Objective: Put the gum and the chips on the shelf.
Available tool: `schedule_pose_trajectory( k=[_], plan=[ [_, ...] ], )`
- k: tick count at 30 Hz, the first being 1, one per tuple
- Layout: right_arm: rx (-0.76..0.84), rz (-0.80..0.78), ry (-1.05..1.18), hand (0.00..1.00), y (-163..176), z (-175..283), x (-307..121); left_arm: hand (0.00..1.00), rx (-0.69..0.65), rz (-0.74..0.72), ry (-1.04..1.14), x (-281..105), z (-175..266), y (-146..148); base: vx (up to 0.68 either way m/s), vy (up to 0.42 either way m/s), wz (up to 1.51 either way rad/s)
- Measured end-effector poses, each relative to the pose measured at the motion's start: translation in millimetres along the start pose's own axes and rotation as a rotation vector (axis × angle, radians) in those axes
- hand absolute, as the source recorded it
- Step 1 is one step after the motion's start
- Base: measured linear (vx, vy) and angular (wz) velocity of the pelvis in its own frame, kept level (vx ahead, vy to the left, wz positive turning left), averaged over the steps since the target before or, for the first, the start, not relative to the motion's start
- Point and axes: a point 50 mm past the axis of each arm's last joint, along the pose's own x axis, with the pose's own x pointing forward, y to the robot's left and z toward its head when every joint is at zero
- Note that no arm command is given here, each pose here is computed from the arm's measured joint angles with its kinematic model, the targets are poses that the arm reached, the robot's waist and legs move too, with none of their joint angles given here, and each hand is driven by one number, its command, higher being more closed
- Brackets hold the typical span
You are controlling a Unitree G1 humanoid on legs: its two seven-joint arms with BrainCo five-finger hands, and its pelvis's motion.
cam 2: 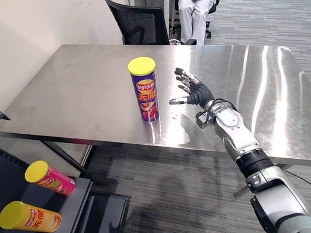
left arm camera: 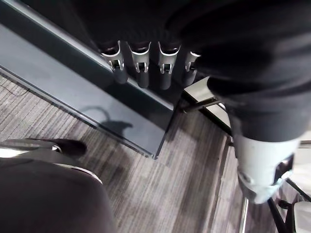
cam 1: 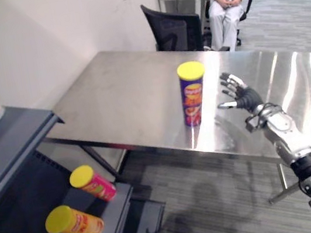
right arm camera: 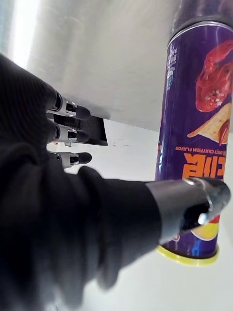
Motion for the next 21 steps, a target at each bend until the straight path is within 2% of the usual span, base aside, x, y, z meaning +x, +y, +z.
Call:
schedule_pose_trajectory(
  k=[21],
  plan=[
    [-0.049,0.056,0.019,0.0,9.2,6.3,20.4,0.0,0.014,0.004,0.019,-0.9,-4.0,1.1,0.0,0.0,0.05]
  ],
)
